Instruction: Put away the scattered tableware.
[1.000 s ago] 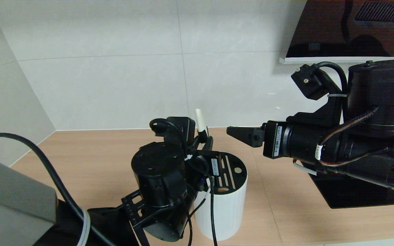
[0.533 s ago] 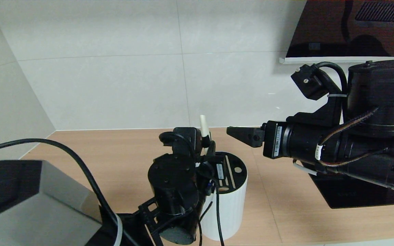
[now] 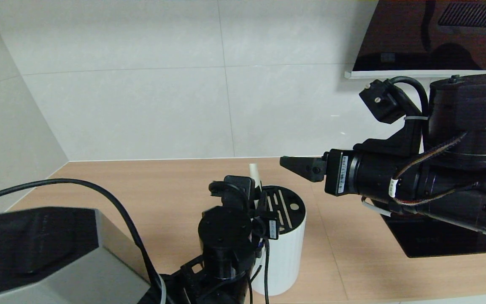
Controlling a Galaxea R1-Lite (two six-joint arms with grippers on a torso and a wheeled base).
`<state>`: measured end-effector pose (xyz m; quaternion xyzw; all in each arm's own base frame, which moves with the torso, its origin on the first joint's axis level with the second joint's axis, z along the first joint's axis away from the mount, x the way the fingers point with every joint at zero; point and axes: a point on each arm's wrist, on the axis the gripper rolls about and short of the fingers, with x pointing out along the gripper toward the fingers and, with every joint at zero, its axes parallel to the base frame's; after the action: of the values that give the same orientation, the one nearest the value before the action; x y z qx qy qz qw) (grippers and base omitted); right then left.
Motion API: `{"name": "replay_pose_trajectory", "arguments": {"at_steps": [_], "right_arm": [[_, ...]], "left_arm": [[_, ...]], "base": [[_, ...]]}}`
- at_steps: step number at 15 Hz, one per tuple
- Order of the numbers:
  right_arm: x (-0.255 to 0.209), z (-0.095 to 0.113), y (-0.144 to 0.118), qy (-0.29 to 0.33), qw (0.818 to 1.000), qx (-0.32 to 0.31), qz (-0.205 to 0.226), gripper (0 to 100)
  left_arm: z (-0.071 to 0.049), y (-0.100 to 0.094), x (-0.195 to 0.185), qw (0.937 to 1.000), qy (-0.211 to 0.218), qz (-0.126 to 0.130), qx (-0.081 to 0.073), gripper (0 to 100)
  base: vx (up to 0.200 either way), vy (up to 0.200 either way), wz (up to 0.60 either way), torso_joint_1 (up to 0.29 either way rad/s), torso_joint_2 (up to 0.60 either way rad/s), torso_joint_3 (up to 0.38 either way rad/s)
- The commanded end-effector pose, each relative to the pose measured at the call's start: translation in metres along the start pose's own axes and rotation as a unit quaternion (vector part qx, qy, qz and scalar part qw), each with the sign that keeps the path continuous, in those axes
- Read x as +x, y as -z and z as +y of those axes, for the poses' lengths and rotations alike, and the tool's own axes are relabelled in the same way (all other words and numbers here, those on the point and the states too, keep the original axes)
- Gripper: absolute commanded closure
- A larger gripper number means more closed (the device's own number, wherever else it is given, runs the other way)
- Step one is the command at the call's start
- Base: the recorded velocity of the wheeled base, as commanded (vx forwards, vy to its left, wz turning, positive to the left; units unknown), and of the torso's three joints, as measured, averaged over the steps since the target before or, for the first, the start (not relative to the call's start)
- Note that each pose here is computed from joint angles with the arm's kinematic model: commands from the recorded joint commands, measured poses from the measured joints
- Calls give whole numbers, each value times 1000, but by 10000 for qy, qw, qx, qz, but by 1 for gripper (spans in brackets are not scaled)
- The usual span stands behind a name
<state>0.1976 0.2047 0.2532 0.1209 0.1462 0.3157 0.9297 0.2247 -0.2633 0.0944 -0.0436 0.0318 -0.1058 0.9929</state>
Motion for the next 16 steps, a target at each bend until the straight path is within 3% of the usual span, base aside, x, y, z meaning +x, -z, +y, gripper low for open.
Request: {"name": "replay_pose_trajectory", "arguments": {"at_steps": [1, 8, 9, 16], "right_arm": [[0, 0, 0, -2, 10000, 2, -1, 0], [0, 0, 0, 1, 10000, 1, 6, 0], [0, 0, 0, 1, 10000, 1, 6, 0], [1, 0, 1, 3, 10000, 1, 13, 0]], "left_arm": [[1, 4, 0, 10000, -13, 48, 41, 100], [1, 4, -1, 10000, -14, 54, 38, 100], [1, 3, -1, 10000, -14, 54, 38, 0], [2, 0, -3, 10000, -9, 19, 16, 0]], "base": [[0, 0, 0, 0, 0, 0], [0, 0, 0, 0, 0, 0], [0, 0, 0, 0, 0, 0], [0, 0, 0, 0, 0, 0]]}}
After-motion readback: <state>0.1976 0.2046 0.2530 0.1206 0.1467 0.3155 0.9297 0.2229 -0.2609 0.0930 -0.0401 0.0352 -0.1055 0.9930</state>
